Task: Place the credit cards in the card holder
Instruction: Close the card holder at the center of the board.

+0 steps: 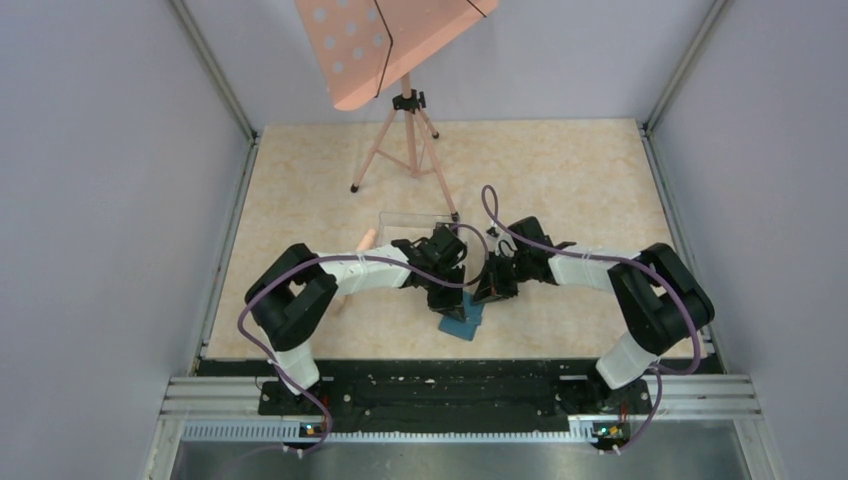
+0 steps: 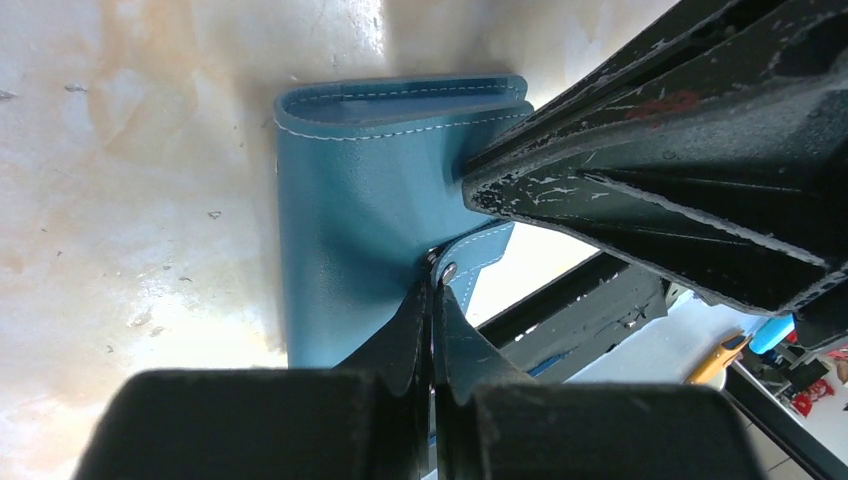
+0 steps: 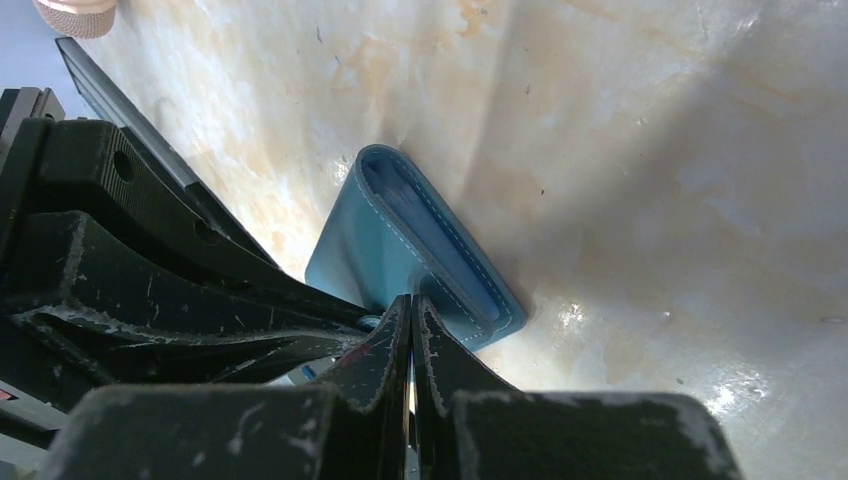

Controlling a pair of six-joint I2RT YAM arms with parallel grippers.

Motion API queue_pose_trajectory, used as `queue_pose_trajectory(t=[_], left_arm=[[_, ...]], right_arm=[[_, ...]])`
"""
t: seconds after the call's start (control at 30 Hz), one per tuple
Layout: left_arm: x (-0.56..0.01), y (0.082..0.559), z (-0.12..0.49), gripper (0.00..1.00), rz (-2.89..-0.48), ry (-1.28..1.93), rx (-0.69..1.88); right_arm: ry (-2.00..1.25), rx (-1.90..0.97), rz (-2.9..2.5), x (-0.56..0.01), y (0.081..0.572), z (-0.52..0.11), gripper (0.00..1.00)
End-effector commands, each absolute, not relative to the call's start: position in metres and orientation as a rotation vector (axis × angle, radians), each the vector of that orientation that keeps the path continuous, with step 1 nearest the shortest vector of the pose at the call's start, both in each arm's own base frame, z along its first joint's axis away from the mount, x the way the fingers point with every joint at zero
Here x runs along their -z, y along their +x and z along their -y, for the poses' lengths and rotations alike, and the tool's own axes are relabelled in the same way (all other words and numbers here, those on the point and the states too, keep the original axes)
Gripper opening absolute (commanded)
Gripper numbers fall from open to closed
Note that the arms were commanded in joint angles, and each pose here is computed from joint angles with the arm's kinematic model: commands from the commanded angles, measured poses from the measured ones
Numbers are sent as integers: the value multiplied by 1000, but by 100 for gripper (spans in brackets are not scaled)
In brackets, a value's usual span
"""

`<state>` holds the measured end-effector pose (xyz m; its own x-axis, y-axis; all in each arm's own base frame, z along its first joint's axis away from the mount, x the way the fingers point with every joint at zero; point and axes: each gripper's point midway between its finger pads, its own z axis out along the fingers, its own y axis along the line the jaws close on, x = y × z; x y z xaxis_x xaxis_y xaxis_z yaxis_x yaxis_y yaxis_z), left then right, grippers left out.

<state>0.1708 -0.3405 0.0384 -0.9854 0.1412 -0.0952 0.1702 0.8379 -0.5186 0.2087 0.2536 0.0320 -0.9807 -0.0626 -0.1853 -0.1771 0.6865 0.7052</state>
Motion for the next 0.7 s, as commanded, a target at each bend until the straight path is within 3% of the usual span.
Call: queue_pose_trajectory(t=[0.0, 0.4, 0.67], left_arm=[[-42, 173, 337, 0, -2924, 243, 821], [-77, 199, 351, 0, -2780, 330, 839], [-63, 194, 346, 0, -2838, 325, 798]], right_arm=[[-239, -1178, -2704, -39, 218, -264, 0], [-262, -1157, -2726, -29, 211, -260, 0], [-264, -1151, -2725, -29, 211, -260, 0]])
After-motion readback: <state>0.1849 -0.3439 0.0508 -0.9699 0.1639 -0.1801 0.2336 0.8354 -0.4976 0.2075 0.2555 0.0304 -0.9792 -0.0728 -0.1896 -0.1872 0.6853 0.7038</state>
